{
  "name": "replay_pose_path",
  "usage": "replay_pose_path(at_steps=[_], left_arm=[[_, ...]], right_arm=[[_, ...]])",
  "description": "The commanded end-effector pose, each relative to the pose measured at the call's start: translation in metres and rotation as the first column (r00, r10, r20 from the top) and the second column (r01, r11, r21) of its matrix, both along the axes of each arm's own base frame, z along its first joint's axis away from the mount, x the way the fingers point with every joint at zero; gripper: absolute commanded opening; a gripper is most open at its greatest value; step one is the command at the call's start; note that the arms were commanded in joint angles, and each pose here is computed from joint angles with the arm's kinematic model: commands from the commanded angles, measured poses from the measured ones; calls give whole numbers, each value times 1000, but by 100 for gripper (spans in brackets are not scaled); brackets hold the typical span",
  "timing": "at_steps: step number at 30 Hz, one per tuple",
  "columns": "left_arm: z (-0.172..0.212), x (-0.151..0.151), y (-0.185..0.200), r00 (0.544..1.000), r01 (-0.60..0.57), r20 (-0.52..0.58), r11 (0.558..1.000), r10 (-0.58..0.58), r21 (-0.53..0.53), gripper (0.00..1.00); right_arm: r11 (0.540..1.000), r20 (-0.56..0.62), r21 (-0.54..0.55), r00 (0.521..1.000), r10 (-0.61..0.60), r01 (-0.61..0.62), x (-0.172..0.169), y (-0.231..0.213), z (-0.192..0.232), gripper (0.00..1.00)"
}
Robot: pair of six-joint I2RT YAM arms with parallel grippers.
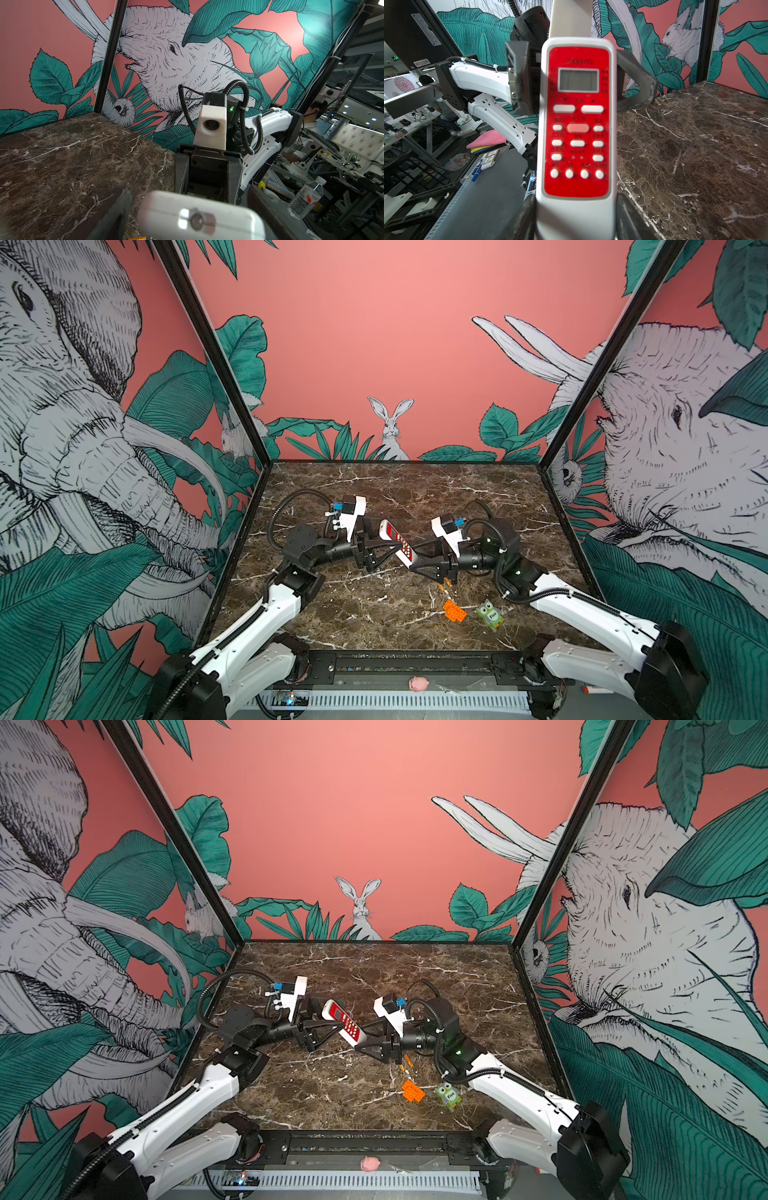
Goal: Load the batteries into the remote control
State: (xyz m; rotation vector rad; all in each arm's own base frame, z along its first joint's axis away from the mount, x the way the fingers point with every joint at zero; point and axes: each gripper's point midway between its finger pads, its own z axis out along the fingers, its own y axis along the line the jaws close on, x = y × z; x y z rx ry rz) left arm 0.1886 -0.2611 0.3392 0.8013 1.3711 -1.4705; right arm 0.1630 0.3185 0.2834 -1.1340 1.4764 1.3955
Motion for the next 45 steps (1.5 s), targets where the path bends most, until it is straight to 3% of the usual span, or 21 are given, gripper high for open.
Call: replay_pose_path(at_steps=[1,7,18,20,24,26,29,31,35,38,41,45], left_arm=[[23,-12,0,996,41,76,998,-38,-39,80],[25,-15,-1,995,59,77,997,-55,-40,65],[26,-16,-2,996,66,64,997,-64,-43,29],[26,-15,-2,996,64,58,997,-61,-43,21],[23,-10,-2,999,41,38,999,-40,-31,11],[19,-5,-3,1000,14,22,1000,-14,-7,8],[2,13,-3,997,-77,-26,994,79,76,4],[-12,27,0,985,-147,-70,979,158,144,2],[-41,55,12,926,-284,-157,906,344,313,3],[-83,77,35,819,-353,-212,760,533,545,2],[-125,83,57,725,-320,-230,613,650,722,0],[-164,77,62,646,-232,-311,568,697,790,0]], right_arm=[[997,75,67,996,43,-48,-6,4,28,14],[996,73,69,996,49,-54,-6,6,29,14],[996,81,78,996,42,-48,-4,7,32,17],[996,84,78,996,34,-40,-4,6,33,30],[998,88,66,996,-4,-1,0,4,31,72],[999,92,45,995,-30,26,3,3,28,86],[997,98,-4,992,-73,74,9,0,19,99],[991,116,-52,986,-118,124,15,-4,11,99],[936,181,-202,951,-252,287,34,-23,-12,99],[884,236,-281,920,-313,373,41,-40,-24,99],[843,279,-307,888,-364,442,45,-55,-30,99],[802,322,-318,853,-411,506,46,-71,-36,99]])
